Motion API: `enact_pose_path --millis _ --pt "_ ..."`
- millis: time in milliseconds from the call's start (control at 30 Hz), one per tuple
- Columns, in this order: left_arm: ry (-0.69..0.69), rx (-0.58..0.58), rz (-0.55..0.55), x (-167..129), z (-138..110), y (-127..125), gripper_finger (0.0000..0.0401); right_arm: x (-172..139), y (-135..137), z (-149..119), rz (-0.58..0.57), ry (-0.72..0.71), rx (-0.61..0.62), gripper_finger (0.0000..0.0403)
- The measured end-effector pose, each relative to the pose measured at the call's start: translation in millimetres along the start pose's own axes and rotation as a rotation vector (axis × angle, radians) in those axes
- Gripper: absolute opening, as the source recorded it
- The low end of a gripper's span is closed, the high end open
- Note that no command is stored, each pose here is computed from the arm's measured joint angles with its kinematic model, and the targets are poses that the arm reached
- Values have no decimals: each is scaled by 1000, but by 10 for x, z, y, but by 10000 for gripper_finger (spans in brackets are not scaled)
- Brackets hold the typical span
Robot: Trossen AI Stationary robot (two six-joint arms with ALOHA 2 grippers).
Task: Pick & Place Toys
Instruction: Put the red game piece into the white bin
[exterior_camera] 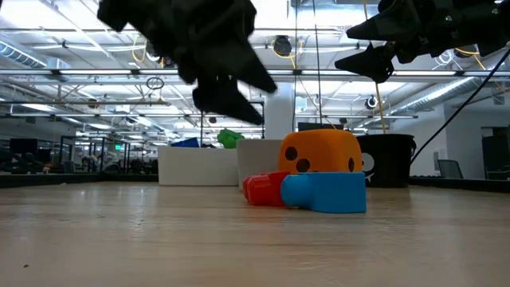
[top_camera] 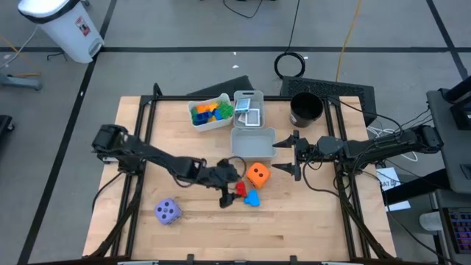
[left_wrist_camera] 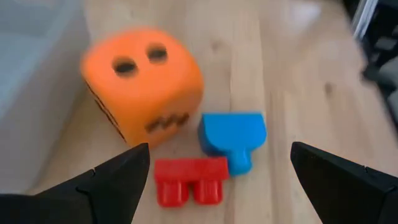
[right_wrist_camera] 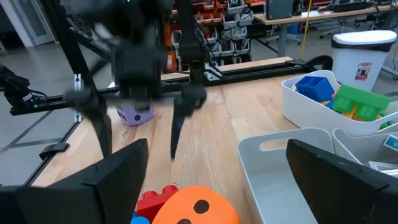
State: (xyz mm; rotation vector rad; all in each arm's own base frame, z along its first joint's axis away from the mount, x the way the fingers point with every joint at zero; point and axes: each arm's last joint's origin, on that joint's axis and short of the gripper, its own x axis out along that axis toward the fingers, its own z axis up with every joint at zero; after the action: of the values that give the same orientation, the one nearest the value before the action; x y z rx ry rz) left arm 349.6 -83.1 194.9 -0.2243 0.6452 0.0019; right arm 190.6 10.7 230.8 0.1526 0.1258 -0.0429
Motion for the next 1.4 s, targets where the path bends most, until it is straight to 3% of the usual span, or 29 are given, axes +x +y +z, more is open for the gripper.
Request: enact_pose_path --millis 233,433,667,833,1100,1200,1400 --pt "30 -20 -15 434 -266 25 395 0 0 -1 0 1 0 357" --pt "42 -18 -21 590 -380 43 395 0 0 -1 0 1 0 357" --pt "165 -35 -20 368 -342 46 395 0 0 0 0 0 0 357" --pt "229 -49 80 40 -258 78 395 0 0 -1 0 1 0 357" --pt "248 173 101 -153 -213 48 395 0 0 0 0 0 0 357" --pt "278 259 88 -91 -267 47 395 0 0 1 0 -1 7 357" --pt "324 315 29 135 -411 49 395 -1 0 0 0 0 7 357"
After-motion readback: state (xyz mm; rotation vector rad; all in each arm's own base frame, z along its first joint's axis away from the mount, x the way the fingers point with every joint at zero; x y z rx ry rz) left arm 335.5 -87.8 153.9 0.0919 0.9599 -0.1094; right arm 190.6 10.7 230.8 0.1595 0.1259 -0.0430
